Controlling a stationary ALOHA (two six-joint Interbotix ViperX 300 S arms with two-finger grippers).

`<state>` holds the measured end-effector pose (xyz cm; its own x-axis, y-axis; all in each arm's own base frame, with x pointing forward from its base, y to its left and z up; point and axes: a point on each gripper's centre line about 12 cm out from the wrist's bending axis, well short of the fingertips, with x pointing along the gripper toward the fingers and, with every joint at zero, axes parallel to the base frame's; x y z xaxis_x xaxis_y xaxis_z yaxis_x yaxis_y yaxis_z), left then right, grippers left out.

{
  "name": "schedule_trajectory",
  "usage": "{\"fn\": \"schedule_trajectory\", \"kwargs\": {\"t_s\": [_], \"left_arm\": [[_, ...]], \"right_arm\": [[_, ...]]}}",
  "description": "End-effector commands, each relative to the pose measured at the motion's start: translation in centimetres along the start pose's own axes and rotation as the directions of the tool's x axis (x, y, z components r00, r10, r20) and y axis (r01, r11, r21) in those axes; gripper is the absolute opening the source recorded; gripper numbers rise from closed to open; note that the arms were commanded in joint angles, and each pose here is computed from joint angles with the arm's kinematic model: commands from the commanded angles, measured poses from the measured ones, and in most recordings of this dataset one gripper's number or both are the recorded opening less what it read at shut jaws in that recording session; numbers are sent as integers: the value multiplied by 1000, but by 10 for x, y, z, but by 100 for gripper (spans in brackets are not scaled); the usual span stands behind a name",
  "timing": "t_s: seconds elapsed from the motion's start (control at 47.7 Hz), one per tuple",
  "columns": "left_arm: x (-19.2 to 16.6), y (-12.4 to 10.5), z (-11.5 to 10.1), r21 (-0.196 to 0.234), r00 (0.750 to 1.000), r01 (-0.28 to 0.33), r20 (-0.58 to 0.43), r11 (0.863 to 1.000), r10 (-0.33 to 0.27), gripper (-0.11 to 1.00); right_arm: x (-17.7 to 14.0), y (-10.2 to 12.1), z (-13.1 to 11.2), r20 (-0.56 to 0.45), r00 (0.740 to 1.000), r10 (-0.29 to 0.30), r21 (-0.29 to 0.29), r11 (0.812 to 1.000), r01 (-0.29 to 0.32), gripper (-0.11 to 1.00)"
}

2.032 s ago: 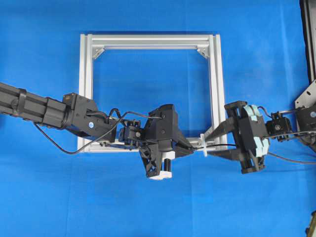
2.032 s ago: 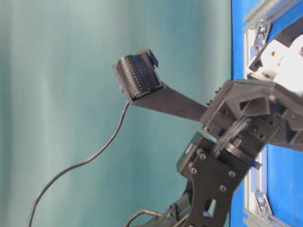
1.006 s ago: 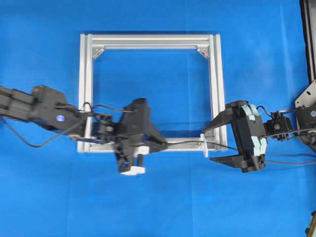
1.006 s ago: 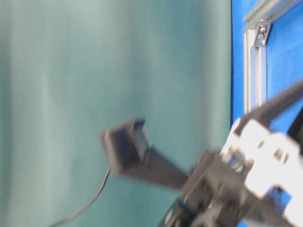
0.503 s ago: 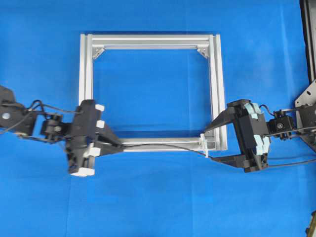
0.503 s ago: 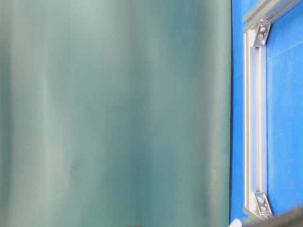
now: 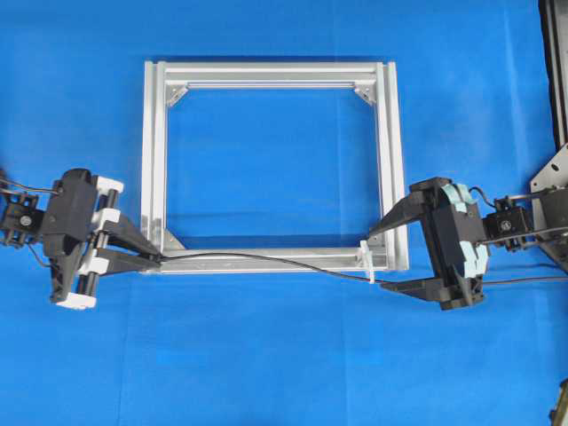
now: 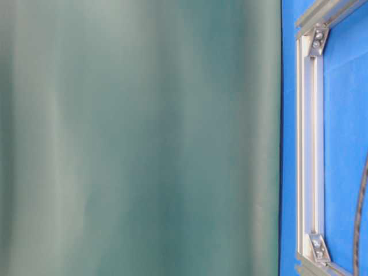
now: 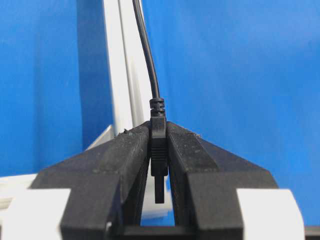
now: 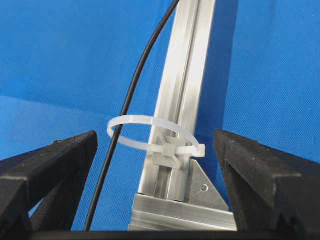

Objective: Insert the wire through the string loop located on the right side.
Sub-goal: 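Draw the cable further left through the loop with the left gripper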

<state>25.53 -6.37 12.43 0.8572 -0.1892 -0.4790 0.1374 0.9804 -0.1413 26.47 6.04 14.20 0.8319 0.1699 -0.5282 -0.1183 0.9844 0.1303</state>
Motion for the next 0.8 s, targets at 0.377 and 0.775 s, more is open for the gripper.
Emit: {"fn": "schedule_trajectory", "kwargs": {"t_s": [0.377,0.775], "left_arm": [[0,0,-3,0,998,-6,-61,1000,6,8],[2,2,-4,-20,995,-18,-101,1000,16,68]], "right_arm": [[-1,2,10,35,999,6,3,1000,-6,89],[-1,2,12,38,999,7,3,1000,-7,89]]}}
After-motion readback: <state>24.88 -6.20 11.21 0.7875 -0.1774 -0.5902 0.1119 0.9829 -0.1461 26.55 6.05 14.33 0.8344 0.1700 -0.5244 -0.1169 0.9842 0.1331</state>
